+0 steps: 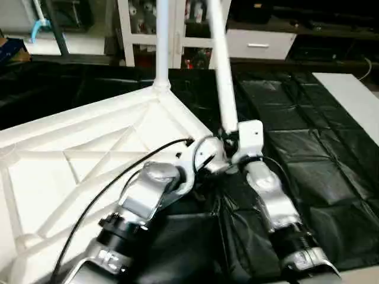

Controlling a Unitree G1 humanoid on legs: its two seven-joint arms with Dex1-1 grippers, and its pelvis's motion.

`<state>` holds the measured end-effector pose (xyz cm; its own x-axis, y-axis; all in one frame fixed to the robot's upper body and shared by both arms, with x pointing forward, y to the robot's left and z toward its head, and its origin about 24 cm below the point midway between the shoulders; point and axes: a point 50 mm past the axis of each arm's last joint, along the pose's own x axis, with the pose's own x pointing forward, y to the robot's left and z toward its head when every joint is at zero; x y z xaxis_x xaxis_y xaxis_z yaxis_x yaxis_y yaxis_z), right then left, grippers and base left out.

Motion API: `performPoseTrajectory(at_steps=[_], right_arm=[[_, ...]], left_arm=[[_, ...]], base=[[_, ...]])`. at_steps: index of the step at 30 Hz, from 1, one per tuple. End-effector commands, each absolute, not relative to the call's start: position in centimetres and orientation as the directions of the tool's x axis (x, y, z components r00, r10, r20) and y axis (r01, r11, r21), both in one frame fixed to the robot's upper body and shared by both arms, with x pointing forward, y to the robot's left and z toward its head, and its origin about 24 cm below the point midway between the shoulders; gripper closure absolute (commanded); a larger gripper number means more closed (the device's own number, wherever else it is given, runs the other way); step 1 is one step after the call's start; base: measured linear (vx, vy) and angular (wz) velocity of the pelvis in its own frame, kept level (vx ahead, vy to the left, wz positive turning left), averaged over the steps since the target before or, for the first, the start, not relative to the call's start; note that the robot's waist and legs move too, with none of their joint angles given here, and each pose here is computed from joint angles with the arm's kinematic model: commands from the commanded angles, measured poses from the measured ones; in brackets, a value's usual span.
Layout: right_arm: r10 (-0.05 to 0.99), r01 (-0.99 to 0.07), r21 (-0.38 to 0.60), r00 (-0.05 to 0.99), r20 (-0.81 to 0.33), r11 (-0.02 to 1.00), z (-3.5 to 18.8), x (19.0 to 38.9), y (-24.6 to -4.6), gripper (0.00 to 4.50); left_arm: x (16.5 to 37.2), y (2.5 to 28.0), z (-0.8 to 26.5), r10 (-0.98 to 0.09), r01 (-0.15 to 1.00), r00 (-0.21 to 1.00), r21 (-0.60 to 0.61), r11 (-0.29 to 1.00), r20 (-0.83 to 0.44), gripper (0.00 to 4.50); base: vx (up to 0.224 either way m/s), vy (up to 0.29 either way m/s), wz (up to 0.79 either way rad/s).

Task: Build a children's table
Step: Insert table leg to table base

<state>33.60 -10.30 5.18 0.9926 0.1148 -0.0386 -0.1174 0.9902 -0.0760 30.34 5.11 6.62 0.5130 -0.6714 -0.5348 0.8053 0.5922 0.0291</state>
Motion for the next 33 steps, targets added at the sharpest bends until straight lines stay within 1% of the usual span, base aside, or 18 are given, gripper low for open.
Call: performPoseTrajectory(at_steps=[1, 5, 7, 8, 9, 10, 12, 16, 17, 19, 20, 22, 23, 24, 28, 30, 32, 33], right_arm=[[-0.078, 0.048, -0.138, 0.973, -0.218, 0.989, 0.9, 32.4, -14.7, 2.69], [-0.067, 0.066, -0.011, 0.986, -0.15, 0.998, 2.0, 32.9, -14.7, 2.69], [-0.044, 0.049, 0.108, 0.998, -0.051, 0.993, 3.8, 33.3, -14.7, 2.69], [-0.044, 0.049, 0.108, 0.998, -0.051, 0.993, 3.8, 33.3, -14.7, 2.69], [-0.029, 0.007, 0.183, 0.993, 0.116, 0.983, 7.1, 33.5, -14.9, 2.69], [-0.028, 0.006, 0.184, 0.993, 0.118, 0.983, 7.1, 33.5, -14.9, 2.69], [-0.005, -0.049, 0.193, 0.962, 0.271, 0.98, 10.3, 33.3, -15.4, 2.69], [0.013, -0.082, 0.191, 0.94, 0.34, 0.978, 11.9, 33.0, -15.8, 2.69], [0.026, -0.1, 0.19, 0.933, 0.358, 0.977, 12.4, 32.7, -15.9, 2.69], [0.052, -0.127, 0.178, 0.924, 0.378, 0.976, 12.8, 32.5, -16.0, 2.69], [0.072, -0.145, 0.163, 0.918, 0.389, 0.976, 13.1, 32.3, -16.0, 2.69], [0.133, -0.192, 0.104, 0.901, 0.414, 0.976, 13.5, 31.8, -15.9, 2.69], [0.15, -0.206, 0.095, 0.898, 0.413, 0.974, 13.6, 31.7, -15.8, 2.69], [0.218, -0.26, 0.051, 0.887, 0.407, 0.964, 13.7, 31.5, -15.3, 2.69], [0.352, -0.37, -0.025, 0.858, 0.373, 0.929, 14.0, 31.3, -14.2, 2.69], [0.398, -0.408, -0.052, 0.844, 0.359, 0.911, 14.1, 31.2, -13.9, 2.69], [0.458, -0.454, -0.097, 0.823, 0.335, 0.886, 14.1, 31.0, -13.8, 2.69], [0.489, -0.482, -0.105, 0.815, 0.311, 0.87, 13.9, 30.8, -13.7, 2.69]], left_arm=[[31.6, 6.6, 9.4, -0.644, 0.748, 0.627, 0.107, 0.655, -0.438, 4.5], [31.6, 7.1, 9.5, -0.649, 0.761, 0.625, 0.151, 0.631, -0.434, 4.5], [31.3, 7.5, 9.4, -0.709, 0.828, 0.56, 0.249, 0.503, -0.429, 4.5], [31.3, 7.5, 9.4, -0.709, 0.828, 0.56, 0.249, 0.503, -0.429, 4.5], [30.7, 8.0, 9.1, -0.759, 0.87, 0.484, 0.334, 0.362, -0.437, 4.5], [30.7, 8.0, 9.1, -0.759, 0.871, 0.482, 0.335, 0.36, -0.437, 4.5], [30.5, 8.8, 8.5, -0.769, 0.883, 0.428, 0.402, 0.244, -0.474, 4.5], [30.7, 9.4, 8.6, -0.792, 0.887, 0.412, 0.399, 0.234, -0.451, 4.5], [30.8, 9.7, 8.9, -0.816, 0.898, 0.399, 0.36, 0.254, -0.418, 4.5], [31.0, 10.2, 9.7, -0.847, 0.909, 0.39, 0.295, 0.294, -0.36, 4.05], [31.1, 10.5, 10.5, -0.866, 0.914, 0.39, 0.248, 0.322, -0.313, 4.05], [31.8, 11.3, 13.1, -0.899, 0.912, 0.408, 0.12, 0.392, -0.161, 3.9], [32.0, 11.4, 13.6, -0.9, 0.909, 0.415, 0.107, 0.403, -0.133, 3.69], [32.8, 11.6, 15.3, -0.894, 0.894, 0.447, 0.052, 0.445, -0.037, 3.69], [33.4, 11.2, 17.1, -0.916, 0.917, 0.398, -0.009, 0.398, 0.045, 3.31], [34.0, 11.0, 17.8, -0.901, 0.904, 0.427, -0.031, 0.426, 0.08, 3.1], [35.2, 10.6, 19.1, -0.848, 0.862, 0.507, -0.099, 0.497, 0.158, 3.04], [35.8, 10.2, 20.1, -0.799, 0.829, 0.558, -0.173, 0.531, 0.222, 2.85]], base=[[0.063, -0.035, 0.03], [0.0, 0.0, 0.0], [0.0, 0.0, 0.0], [0.0, 0.0, 0.0], [0.0, 0.0, 0.0], [0.0, 0.0, 0.0], [0.0, 0.0, 0.0], [0.0, 0.0, 0.0], [0.0, 0.0, 0.0], [0.0, 0.0, 0.0], [0.0, 0.0, 0.0], [0.0, 0.0, 0.0], [0.0, 0.0, 0.0], [0.0, 0.0, 0.0], [0.0, 0.0, 0.0], [0.0, 0.0, 0.0], [0.0, 0.0, 0.0], [0.0, 0.0, 0.0]])
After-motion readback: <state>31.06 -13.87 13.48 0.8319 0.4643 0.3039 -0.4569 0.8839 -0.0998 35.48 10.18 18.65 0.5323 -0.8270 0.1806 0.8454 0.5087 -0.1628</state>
